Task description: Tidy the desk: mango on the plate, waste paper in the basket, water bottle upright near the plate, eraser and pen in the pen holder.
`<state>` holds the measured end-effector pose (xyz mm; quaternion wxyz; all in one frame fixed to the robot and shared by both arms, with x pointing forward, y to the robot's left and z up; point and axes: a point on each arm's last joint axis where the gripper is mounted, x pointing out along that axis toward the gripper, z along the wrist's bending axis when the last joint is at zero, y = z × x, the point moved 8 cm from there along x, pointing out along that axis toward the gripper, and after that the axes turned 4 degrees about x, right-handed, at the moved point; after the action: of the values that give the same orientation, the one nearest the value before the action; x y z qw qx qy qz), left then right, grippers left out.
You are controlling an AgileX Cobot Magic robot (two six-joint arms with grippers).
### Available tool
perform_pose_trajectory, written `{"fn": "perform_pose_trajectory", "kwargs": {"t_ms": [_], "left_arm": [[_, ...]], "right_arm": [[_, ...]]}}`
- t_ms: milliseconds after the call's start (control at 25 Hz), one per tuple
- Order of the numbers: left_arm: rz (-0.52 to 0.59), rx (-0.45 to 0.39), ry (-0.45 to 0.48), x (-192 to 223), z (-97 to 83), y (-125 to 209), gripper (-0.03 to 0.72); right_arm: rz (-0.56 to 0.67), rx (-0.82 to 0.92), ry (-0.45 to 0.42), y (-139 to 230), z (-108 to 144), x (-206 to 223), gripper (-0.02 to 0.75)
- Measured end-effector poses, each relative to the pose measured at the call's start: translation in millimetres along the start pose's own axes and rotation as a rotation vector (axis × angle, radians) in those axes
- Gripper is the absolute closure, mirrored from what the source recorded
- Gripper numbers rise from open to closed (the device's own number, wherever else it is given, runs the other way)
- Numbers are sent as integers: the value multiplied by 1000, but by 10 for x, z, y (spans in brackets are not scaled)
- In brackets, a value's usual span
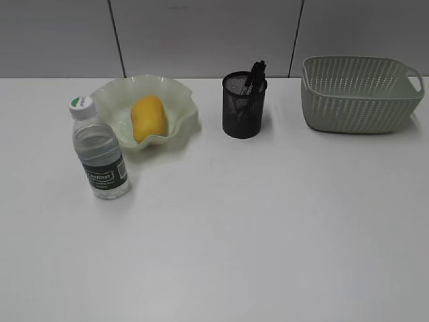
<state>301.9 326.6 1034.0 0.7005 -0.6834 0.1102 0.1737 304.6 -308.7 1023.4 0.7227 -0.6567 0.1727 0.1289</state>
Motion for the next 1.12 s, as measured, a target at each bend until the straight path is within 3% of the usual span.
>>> {"fn": "perform_pose_trajectory", "kwargs": {"t_ms": [320,680,1120], "left_arm": [[3,5,19,0,-34,5,458],[7,99,155,-19,-264,27,458],[7,102,175,-24,-298,28,458]], "right_arm": [[0,0,0,0,0,0,491],[0,0,0,0,0,0,491],[0,0,0,0,0,0,491]]}}
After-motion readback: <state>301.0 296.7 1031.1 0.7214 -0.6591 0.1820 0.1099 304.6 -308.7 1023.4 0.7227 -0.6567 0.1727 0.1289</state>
